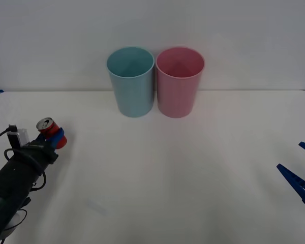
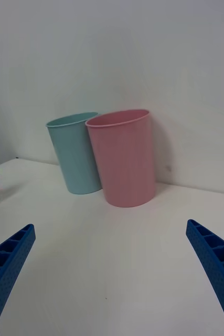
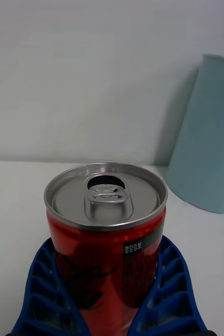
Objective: Grasp the object on the table and drop it into the matching bin: aluminum can to the light blue bin, PET bottle to the pink bin.
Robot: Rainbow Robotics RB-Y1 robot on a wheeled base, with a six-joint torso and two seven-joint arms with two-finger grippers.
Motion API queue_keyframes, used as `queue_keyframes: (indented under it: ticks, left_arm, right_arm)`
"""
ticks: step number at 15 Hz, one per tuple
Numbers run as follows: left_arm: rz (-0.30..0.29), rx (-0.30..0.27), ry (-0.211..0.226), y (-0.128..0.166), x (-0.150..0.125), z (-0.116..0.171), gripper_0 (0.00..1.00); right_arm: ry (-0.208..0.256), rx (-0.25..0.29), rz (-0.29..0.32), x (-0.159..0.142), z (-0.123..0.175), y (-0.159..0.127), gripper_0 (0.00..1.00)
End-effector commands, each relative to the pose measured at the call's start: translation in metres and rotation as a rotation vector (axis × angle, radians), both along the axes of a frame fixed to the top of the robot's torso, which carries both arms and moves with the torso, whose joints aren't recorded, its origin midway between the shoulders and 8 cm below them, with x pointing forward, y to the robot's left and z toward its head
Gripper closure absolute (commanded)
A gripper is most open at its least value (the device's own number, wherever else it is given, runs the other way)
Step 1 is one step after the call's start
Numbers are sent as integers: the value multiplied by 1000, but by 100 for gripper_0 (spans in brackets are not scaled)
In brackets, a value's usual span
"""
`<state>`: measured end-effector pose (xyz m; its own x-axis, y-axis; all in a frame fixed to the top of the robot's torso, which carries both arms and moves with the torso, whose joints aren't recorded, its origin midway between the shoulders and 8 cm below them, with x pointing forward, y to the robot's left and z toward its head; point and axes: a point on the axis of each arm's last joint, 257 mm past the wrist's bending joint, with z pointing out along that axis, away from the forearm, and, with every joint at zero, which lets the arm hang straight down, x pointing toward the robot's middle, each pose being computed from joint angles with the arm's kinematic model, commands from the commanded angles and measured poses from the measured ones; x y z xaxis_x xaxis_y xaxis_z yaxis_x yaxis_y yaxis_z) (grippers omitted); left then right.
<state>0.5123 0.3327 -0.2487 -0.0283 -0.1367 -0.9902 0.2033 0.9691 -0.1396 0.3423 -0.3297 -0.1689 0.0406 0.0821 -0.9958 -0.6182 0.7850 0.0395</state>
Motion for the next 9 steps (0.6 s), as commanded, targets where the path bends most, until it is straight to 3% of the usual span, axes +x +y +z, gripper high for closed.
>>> queue_keyframes:
  ticks: [1,9]
  left_arm:
    - [-9,-4,-54,-2,-10,29,100]
    - [-126,-102,-165,-26,-24,128,100]
  right_arm:
    - [0,0,0,0,0,0,0]
    - [0,0,0,0,0,0,0]
